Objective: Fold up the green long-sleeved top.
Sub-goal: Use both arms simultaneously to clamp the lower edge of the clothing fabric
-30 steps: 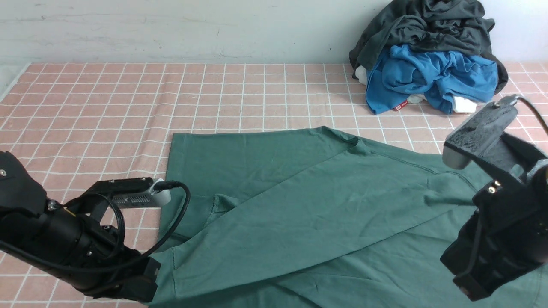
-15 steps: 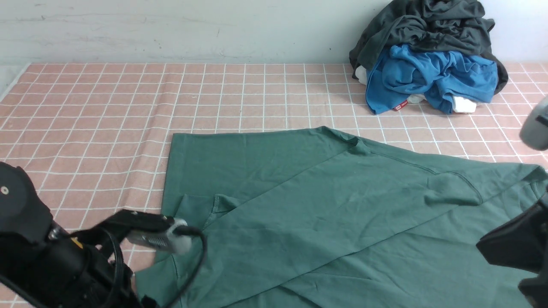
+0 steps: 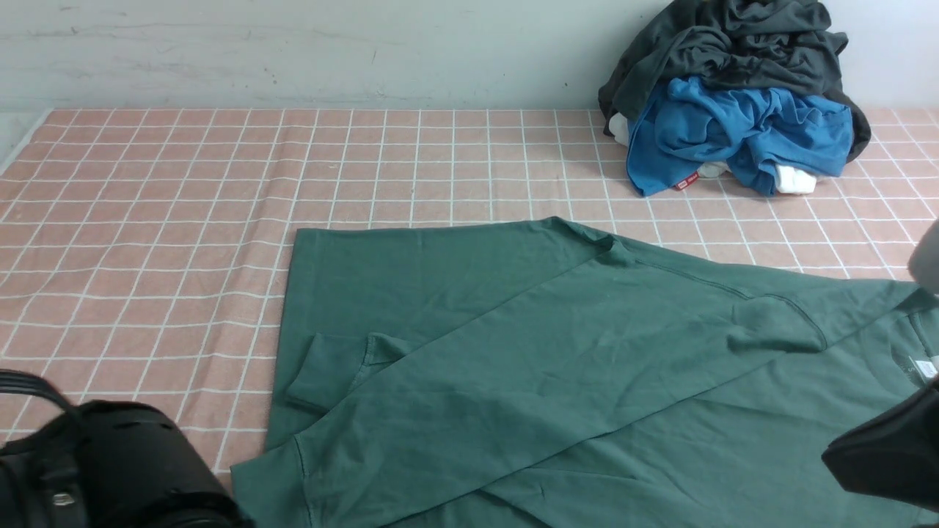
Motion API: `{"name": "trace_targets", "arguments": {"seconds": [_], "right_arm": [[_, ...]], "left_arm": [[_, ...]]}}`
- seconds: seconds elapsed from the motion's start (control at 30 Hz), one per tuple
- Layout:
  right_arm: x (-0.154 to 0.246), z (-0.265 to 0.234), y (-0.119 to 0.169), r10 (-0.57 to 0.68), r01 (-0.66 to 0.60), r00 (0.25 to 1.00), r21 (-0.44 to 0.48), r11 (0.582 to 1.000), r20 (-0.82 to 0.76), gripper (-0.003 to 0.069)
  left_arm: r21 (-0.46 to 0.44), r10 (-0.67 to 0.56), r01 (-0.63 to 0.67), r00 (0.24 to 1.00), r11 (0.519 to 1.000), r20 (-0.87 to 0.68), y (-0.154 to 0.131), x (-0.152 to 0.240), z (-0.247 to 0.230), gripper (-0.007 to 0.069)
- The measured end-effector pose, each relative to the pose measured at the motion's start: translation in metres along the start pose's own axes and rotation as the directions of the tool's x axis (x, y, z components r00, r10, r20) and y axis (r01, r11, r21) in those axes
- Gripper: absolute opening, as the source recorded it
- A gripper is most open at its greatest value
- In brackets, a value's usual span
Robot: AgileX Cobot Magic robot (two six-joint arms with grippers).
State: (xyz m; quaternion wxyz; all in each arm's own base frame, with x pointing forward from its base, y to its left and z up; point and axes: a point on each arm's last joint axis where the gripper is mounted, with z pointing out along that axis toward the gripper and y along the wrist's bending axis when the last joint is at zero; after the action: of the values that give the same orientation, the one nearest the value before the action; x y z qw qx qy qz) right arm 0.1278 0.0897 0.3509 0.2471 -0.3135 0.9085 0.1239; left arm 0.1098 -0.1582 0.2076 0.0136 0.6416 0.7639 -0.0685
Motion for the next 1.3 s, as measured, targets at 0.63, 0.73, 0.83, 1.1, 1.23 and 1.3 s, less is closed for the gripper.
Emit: {"name": "trace_targets", "arguments": {"seconds": [0.63, 0.73, 0.83, 1.1, 1.23, 1.3], "right_arm": [[0.003, 0.004, 0.000, -0.017, 0.017, 1.000, -0.003, 1.000, -0.015, -0.0014], [0.003, 0.004, 0.000, -0.020, 0.019, 1.000, -0.003, 1.000, -0.015, -0.0014], [0.003, 0.004, 0.000, -0.020, 0.020, 1.000, -0.003, 1.000, -0.015, -0.0014], [0.003, 0.004, 0.000, -0.020, 0.020, 1.000, -0.003, 1.000, -0.015, -0.0014], [0.003, 0.004, 0.000, -0.020, 0.020, 1.000, -0.003, 1.000, -0.015, -0.0014], [0.003, 0.004, 0.000, -0.020, 0.020, 1.000, -0.003, 1.000, -0.015, -0.0014]], "left_arm": [[-0.101, -0.124, 0.103, 0.964, 0.990, -0.236, 0.032, -0.015, 0.061, 0.0522], [-0.106, -0.146, 0.124, 0.960, 0.987, -0.238, 0.032, -0.014, 0.061, 0.0518], [-0.107, -0.154, 0.132, 0.958, 0.986, -0.241, 0.032, -0.014, 0.061, 0.0490], [-0.107, -0.158, 0.135, 0.955, 0.985, -0.251, 0.032, -0.013, 0.061, 0.0339], [-0.107, -0.162, 0.139, 0.952, 0.985, -0.259, 0.032, -0.013, 0.061, 0.0267], [-0.109, -0.172, 0.148, 0.950, 0.983, -0.260, 0.032, -0.012, 0.061, 0.0240]]}}
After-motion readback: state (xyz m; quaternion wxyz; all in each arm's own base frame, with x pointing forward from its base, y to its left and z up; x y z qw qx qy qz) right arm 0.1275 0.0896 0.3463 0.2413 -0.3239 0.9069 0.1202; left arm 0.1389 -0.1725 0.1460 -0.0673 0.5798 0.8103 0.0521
